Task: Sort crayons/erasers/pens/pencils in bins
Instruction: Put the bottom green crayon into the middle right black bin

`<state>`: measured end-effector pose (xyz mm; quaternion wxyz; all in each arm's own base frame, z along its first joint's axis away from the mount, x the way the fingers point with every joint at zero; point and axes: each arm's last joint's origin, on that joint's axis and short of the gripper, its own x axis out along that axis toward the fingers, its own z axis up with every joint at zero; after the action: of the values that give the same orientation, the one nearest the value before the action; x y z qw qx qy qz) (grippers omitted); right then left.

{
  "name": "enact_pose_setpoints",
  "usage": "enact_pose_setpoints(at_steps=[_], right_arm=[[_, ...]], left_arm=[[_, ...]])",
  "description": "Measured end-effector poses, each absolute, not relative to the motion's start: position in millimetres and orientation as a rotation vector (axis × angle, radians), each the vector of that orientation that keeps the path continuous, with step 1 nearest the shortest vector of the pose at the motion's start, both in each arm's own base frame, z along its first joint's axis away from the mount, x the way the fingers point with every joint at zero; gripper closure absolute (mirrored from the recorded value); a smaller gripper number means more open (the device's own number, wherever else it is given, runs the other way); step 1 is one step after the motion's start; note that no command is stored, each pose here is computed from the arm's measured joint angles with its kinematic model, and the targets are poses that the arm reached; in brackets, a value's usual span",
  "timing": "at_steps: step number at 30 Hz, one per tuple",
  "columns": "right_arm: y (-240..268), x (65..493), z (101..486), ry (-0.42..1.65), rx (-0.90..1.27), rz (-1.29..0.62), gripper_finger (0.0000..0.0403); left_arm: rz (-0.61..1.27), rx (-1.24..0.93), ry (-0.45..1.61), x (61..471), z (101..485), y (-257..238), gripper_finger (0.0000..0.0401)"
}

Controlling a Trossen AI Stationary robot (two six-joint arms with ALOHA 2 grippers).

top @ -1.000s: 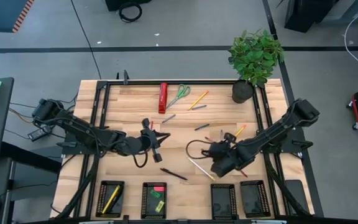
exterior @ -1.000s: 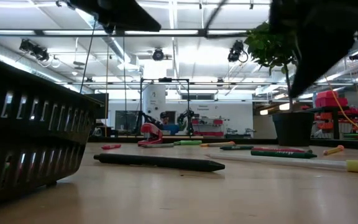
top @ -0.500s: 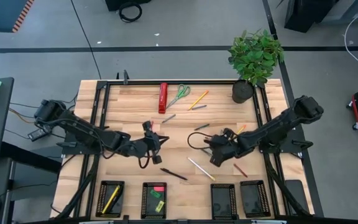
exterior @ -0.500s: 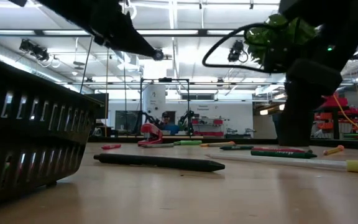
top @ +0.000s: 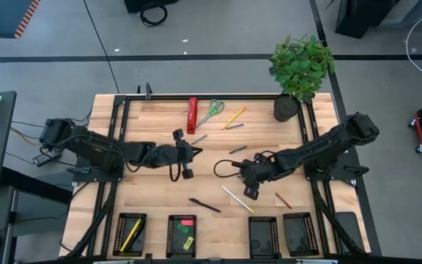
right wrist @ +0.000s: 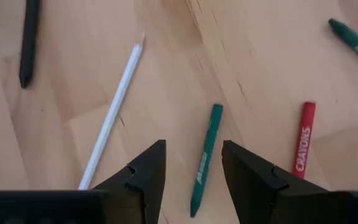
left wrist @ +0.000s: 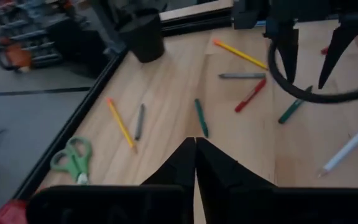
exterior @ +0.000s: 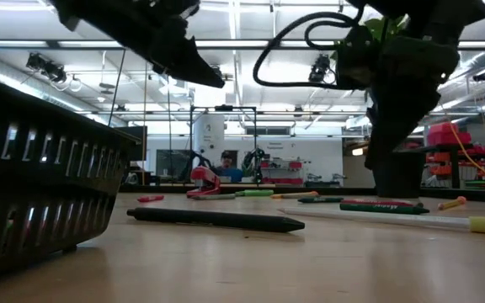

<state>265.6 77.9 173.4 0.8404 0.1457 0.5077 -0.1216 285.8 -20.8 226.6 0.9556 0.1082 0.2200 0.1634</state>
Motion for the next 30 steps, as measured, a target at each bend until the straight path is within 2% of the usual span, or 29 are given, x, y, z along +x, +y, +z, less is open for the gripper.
enact_pose_setpoints(at_steps=[6, 11, 16, 25, 30], right_arm=[[88.2, 264.7, 153.3, 1.149, 0.265, -0.308, 0.0240], [95.8, 263.3, 152.2, 1.090, 0.223, -0.373, 0.0240], [98.8, 261.3, 153.5, 1.077, 0.252, -0.395, 0.0240], [99.4, 261.5, 152.9, 1.088, 0.275, -0.385, 0.0240], [98.3, 259.2, 149.8, 1.089, 0.287, -0.406, 0.0240]], left_arm=[[0.190, 0.170, 0.455, 288.7, 225.9, 5.9, 0.0389], [0.139, 0.127, 0.447, 288.9, 226.2, 16.2, 0.0386], [0.131, 0.126, 0.447, 289.0, 226.2, 15.5, 0.0378], [0.041, 0.121, 0.449, 289.2, 225.4, 5.4, 0.0390], [0.008, 0.131, 0.448, 289.2, 225.3, -3.6, 0.0375]])
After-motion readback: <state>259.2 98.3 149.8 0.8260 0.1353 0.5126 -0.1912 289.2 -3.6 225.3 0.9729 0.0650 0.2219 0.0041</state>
